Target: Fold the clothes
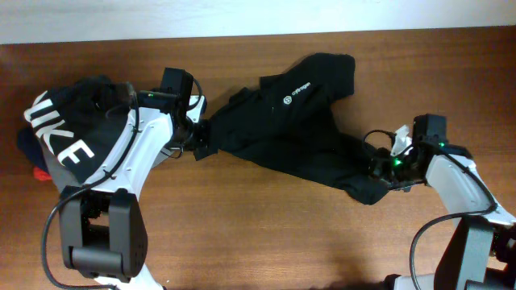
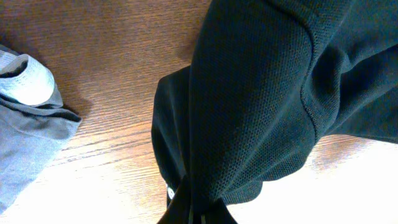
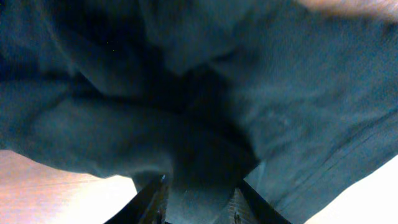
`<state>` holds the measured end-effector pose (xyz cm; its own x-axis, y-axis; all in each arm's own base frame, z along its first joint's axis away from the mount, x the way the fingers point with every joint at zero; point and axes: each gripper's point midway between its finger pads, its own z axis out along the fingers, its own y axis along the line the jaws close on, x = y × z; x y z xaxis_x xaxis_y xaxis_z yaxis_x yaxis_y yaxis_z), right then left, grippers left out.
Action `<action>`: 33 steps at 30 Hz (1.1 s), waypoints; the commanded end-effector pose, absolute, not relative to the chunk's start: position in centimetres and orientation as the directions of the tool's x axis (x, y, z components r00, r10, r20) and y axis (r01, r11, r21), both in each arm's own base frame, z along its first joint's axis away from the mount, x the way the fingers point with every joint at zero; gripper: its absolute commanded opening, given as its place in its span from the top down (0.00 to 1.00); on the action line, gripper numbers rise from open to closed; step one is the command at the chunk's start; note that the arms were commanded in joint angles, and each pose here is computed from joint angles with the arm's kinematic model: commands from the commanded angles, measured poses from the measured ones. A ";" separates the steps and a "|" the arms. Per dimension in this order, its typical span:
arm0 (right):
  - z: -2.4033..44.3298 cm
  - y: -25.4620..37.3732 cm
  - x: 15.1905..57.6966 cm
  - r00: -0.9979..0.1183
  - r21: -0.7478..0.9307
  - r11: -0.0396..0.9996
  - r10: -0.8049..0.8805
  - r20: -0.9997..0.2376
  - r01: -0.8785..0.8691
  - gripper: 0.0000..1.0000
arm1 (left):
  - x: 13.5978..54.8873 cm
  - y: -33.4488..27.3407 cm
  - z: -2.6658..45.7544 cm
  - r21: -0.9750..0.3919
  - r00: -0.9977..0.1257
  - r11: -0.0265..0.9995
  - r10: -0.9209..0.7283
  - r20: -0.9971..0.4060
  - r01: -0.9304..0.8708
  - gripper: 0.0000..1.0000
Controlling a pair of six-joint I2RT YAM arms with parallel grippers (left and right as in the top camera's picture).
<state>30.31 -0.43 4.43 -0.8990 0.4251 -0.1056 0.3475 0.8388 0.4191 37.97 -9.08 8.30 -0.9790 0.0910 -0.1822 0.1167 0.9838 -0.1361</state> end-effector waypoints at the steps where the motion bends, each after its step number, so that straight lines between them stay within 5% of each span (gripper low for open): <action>1: 5.7 1.4 30.7 -0.932 0.520 0.821 0.342 -0.121 0.234 0.63 | 38.2 -9.0 8.9 -0.130 -0.976 0.985 0.088 -0.199 0.115 0.99; 14: 6.5 4.5 26.3 -0.942 0.609 0.728 0.319 0.106 0.315 0.52 | 38.2 -9.0 8.9 -0.130 -0.976 0.985 0.088 -0.199 0.115 0.99; 24: 3.7 3.8 25.9 -0.896 0.492 0.755 0.422 0.141 0.433 0.54 | 38.2 -9.0 8.9 -0.131 -0.976 0.985 0.088 -0.199 0.115 0.99; 33: 2.6 3.7 25.9 -0.857 0.480 0.720 0.491 0.157 0.501 0.65 | 38.1 -9.0 8.9 -0.131 -0.977 0.985 0.087 -0.197 0.114 0.99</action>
